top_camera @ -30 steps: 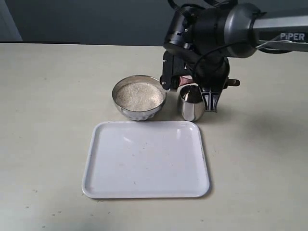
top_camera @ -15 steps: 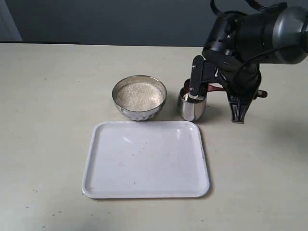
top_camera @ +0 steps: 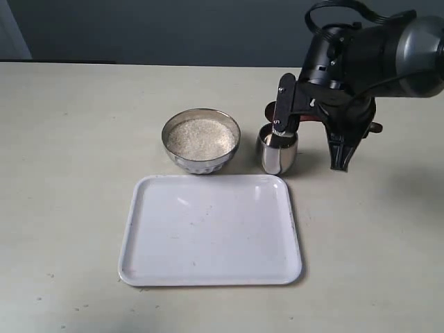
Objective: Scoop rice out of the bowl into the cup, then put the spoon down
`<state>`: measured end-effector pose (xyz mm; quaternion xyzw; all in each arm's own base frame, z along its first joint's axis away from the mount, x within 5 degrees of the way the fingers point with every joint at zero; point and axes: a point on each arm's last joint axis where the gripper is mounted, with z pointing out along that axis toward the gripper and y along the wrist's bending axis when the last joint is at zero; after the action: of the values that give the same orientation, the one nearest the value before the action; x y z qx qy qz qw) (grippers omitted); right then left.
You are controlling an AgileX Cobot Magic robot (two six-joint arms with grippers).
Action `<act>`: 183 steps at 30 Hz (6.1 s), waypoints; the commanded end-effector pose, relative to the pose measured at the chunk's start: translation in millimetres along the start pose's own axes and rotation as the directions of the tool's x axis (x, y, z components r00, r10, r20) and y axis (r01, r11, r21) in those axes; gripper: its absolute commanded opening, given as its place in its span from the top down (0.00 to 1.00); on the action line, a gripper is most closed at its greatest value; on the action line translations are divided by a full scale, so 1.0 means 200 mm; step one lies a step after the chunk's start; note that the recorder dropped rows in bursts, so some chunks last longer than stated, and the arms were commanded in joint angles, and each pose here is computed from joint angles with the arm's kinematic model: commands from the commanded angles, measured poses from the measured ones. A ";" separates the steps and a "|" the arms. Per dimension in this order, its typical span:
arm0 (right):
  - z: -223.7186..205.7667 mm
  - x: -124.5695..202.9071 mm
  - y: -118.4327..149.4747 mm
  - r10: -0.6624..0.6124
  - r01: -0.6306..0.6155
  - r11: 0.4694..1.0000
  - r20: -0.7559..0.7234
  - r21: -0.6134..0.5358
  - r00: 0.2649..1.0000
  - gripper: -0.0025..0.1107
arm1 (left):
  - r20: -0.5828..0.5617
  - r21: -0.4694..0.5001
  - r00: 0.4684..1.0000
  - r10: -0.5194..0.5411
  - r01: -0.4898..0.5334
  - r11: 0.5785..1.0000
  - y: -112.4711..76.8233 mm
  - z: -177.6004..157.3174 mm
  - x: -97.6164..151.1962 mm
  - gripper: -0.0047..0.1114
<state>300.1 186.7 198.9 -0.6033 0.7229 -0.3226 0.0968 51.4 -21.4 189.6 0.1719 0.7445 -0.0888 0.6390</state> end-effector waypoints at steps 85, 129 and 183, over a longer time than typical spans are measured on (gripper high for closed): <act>-0.12 0.11 0.20 0.202 -0.221 0.960 0.121 0.173 0.972 0.98 | 0.019 0.001 1.000 -0.001 0.001 1.000 0.00 0.00 -0.01 0.96; -0.11 -0.34 0.70 -0.112 0.269 0.942 0.569 -0.199 0.815 0.98 | 0.019 0.001 1.000 -0.001 0.001 1.000 0.00 0.00 -0.01 0.96; -0.15 -0.31 0.68 0.079 0.111 0.939 0.519 -0.325 0.851 0.43 | 0.019 0.001 1.000 -0.001 0.001 1.000 0.00 0.00 -0.01 0.96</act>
<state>191.2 267.6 122.5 -0.6871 0.7020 -0.0125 0.1868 51.4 -21.4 189.6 0.1719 0.7445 -0.0888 0.6390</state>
